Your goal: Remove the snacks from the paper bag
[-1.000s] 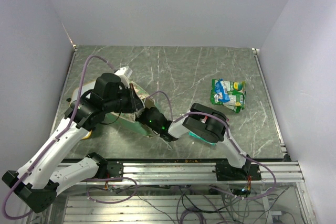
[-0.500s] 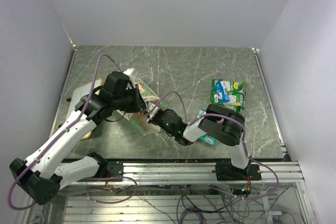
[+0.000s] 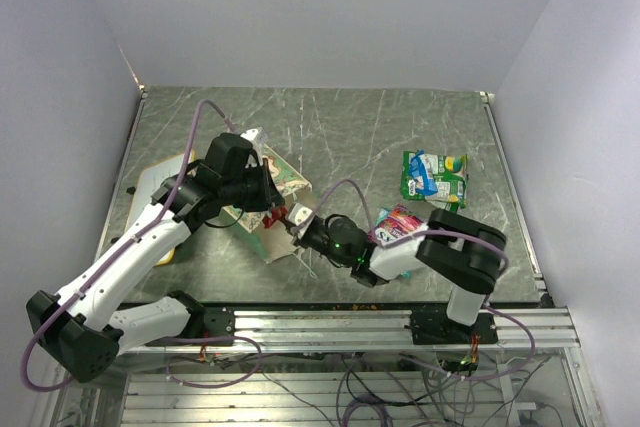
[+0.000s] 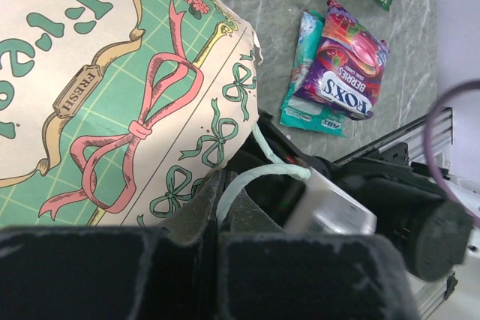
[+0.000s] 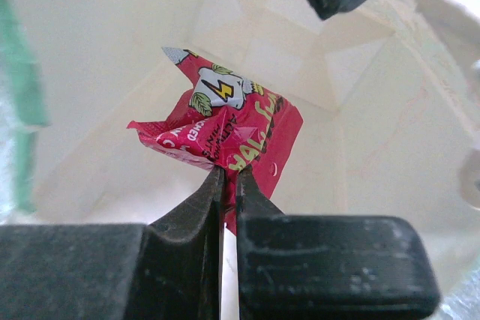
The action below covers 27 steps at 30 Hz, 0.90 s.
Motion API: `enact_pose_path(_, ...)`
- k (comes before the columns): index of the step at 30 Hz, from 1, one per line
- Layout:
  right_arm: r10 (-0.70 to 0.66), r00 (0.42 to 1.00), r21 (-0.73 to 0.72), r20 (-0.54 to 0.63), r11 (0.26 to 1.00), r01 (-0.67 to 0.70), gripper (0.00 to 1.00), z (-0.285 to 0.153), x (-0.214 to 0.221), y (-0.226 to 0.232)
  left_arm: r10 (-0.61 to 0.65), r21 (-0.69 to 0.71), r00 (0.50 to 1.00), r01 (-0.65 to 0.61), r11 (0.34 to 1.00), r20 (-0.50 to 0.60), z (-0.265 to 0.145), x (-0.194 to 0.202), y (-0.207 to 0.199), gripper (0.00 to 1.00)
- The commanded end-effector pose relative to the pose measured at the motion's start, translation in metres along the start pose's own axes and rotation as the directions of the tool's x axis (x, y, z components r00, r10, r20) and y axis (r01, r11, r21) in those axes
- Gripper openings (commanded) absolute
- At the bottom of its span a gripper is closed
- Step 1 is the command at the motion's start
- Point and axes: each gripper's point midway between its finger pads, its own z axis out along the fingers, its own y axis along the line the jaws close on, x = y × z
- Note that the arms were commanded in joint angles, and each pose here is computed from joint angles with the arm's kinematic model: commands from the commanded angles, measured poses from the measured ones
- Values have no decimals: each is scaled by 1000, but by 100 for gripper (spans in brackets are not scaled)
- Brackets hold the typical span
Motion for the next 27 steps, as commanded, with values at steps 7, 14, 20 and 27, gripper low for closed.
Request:
enact_pose_path(7,0,979,-261,-206,964,-55,0,-77,14,34,-32,-15,993,34,999,113,15,-36,-6,7)
enact_pose_path(14,92,952,-187,-293,971,-152,0,-116,-23,10,-30,-3,993,30,1000,116,31,-41,-6,7)
enact_pose_path(20,209,888,-42,-410,968,-247,0,-155,-41,-17,-30,-15,989,32,999,144,38,-53,-6,7)
enact_pose_path(27,483,796,484,-365,829,-281,0,-203,-49,-93,-30,-56,984,40,998,177,35,-70,-1,7)
